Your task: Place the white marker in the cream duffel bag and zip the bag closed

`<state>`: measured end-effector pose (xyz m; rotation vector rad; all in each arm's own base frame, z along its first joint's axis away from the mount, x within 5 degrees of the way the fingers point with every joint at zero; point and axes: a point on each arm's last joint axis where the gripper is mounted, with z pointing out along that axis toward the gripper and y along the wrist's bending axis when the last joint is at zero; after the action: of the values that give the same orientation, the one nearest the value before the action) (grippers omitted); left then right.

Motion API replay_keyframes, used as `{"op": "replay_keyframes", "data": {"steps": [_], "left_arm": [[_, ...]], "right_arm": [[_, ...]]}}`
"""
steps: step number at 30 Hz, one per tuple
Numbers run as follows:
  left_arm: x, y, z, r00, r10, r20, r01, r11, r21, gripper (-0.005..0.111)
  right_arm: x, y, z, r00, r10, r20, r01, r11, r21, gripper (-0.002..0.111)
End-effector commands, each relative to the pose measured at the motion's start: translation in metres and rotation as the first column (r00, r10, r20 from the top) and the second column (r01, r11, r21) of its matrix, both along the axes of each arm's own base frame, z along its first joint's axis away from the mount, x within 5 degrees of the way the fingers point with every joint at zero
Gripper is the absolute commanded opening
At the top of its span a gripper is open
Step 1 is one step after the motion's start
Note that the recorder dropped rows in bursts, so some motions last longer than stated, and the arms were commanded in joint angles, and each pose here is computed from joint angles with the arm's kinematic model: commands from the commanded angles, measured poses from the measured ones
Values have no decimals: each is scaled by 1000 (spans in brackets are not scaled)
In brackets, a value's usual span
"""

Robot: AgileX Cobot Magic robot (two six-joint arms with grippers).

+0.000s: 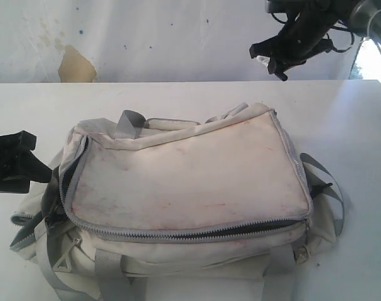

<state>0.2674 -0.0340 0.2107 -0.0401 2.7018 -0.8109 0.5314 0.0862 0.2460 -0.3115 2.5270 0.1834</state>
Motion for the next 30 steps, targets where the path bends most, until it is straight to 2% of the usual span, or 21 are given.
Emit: {"op": "replay_keyframes", "data": {"steps": [1,6,9,24,30], "left_arm": [[0,-2,3,1000,-2,11,2,1000,-11,49],[1,-1,3,1000,1,22,-1,1000,-5,49],[2,-1,3,999,-12,50,12,1000,1,49],[-2,-4,6,997,-63,43,63,998,-13,49],[-12,-8,17,994,-103,36,105,993,-48,49]], "right_arm": [[-23,-7,12,1000,-9,-17,9,999,32,0],[-70,-14,45,998,-11,59,10,1000,27,0],[-112,-19,69,992,-26,126,21,999,40,0],[-247,-39,82,972,-55,228,45,998,49,0],[-299,-46,86,957,-59,284,44,997,59,0]]}}
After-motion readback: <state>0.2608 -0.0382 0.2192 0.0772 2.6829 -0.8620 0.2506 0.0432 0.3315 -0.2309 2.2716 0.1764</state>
